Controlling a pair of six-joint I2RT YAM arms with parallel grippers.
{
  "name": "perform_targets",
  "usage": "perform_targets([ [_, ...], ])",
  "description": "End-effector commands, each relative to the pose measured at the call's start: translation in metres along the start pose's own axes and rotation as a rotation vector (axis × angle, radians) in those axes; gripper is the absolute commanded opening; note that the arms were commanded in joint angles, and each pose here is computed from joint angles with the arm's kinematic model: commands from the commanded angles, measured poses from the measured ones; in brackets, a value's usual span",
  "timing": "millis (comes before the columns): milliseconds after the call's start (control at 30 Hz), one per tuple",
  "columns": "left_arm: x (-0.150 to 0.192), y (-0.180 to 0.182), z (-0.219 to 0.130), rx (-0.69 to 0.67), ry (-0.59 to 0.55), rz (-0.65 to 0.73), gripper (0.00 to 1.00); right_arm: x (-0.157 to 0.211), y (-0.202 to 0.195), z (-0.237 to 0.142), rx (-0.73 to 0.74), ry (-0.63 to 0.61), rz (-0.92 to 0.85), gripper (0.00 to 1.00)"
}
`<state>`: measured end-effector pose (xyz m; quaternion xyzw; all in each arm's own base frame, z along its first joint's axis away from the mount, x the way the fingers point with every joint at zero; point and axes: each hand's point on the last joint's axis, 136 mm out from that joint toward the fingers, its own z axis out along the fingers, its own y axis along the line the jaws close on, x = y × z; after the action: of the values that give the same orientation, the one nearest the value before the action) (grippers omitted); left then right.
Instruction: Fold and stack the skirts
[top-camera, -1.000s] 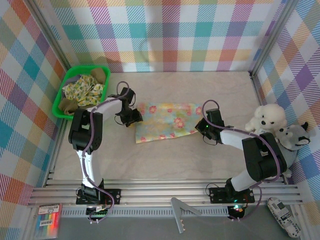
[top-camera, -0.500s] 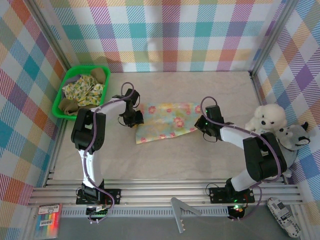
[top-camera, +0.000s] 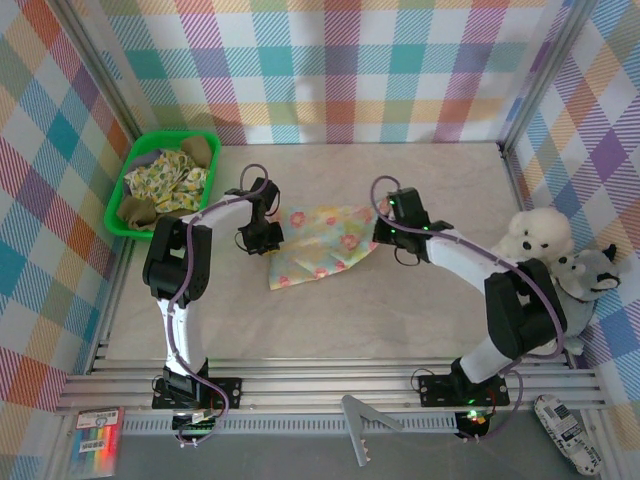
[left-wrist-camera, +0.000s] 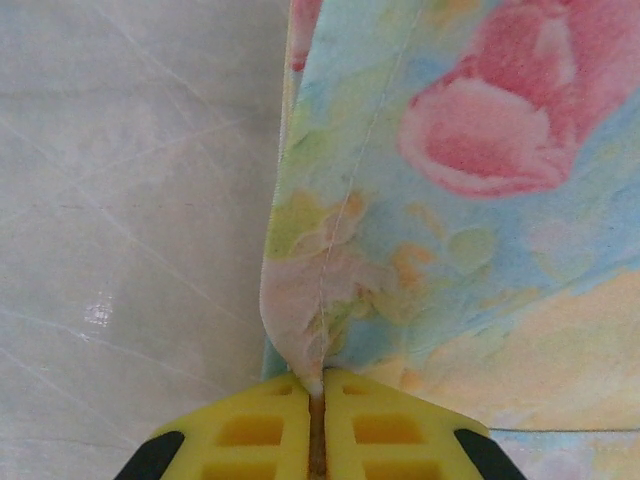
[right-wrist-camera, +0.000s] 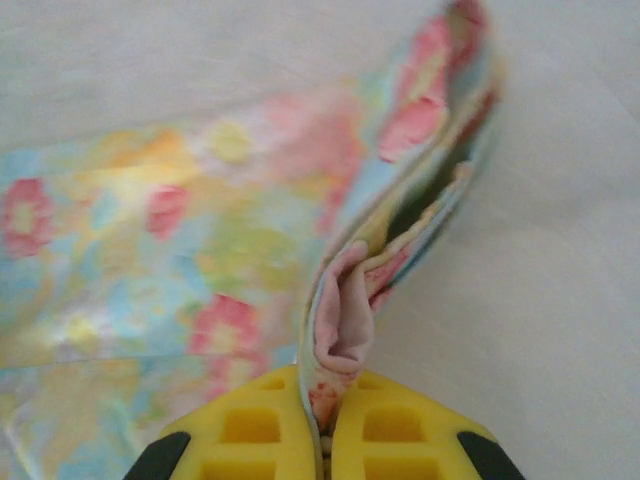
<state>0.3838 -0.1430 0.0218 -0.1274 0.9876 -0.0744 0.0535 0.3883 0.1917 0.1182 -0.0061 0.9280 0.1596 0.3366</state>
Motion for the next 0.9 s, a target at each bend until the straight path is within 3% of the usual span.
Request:
perform_targets([
  [0, 0.013, 0.012, 0.019, -0.045, 0.072, -0.03, 0.09, 0.004, 0.039, 0.009, -0.002, 0.046, -0.353, 0.0],
  [200, 0.009, 0.012, 0.015, -0.015, 0.073, -0.048, 0.09, 0.044, 0.132, 0.034, -0.089, 0.137, -0.845, 0.0],
  [333, 0.01, 0.017, 0.014, -0.009, 0.077, -0.065, 0.1, 0.081, 0.164, 0.06, -0.067, 0.201, -1.054, 0.0],
  [500, 0.011, 0.019, 0.013, 0.029, 0.084, -0.089, 0.12, 0.099, 0.177, 0.069, -0.12, 0.263, -1.051, 0.0],
  [867, 0.012, 0.018, 0.015, 0.062, 0.09, -0.108, 0.14, 0.094, 0.209, 0.049, -0.281, 0.222, -0.927, 0.0],
])
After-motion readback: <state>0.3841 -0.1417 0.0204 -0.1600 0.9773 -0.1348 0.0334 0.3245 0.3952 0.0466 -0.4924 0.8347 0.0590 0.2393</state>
